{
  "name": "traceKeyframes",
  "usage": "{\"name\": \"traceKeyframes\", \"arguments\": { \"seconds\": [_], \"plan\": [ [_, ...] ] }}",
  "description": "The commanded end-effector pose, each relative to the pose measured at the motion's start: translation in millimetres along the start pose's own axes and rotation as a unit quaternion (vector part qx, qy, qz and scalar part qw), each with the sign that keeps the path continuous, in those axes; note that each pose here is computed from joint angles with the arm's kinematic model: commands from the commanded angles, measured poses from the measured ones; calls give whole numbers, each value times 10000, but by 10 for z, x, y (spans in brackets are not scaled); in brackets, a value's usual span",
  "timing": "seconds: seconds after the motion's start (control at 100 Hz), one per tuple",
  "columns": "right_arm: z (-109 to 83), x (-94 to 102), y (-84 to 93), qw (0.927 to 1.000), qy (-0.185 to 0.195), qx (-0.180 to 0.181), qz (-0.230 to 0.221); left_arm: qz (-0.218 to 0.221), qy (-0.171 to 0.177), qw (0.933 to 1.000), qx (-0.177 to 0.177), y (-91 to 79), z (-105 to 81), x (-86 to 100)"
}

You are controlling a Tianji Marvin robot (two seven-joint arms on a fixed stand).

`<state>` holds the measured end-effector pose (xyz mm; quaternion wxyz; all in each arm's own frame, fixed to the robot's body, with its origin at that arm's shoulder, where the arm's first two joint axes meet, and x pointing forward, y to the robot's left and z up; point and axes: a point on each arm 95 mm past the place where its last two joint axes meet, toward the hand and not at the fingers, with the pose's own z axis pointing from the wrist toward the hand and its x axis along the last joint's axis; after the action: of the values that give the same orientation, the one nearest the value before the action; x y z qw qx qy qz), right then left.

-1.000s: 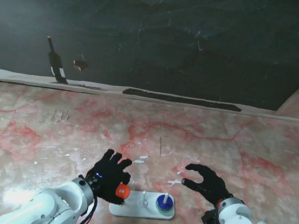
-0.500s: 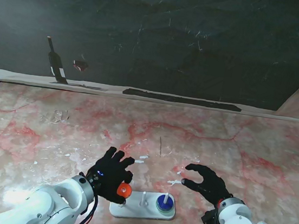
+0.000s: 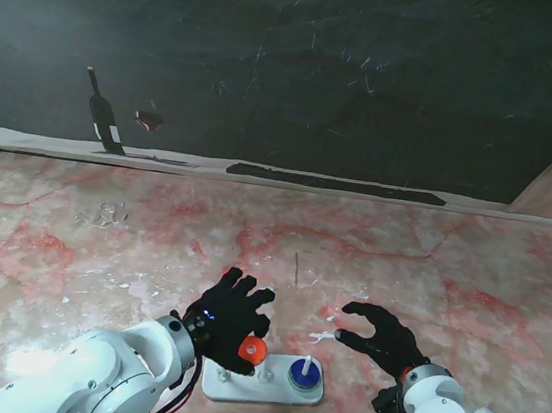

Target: Move the three rings of the Hanoi Tower from the left rod to the right rod

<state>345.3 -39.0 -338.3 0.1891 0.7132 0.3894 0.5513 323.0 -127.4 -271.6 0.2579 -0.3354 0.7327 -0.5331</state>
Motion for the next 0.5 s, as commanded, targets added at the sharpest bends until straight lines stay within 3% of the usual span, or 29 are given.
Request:
{"name": "traceKeyframes", "arguments": {
  "seconds": [0.0,0.49],
  "plan": [
    [-16,4,-27,10000,-1,30,7,-12,68,9999,85,-52,49,21],
    [-28,-6,-24,10000,-25,16,25,62,798,9966,191,-158,490,338]
  ]
}}
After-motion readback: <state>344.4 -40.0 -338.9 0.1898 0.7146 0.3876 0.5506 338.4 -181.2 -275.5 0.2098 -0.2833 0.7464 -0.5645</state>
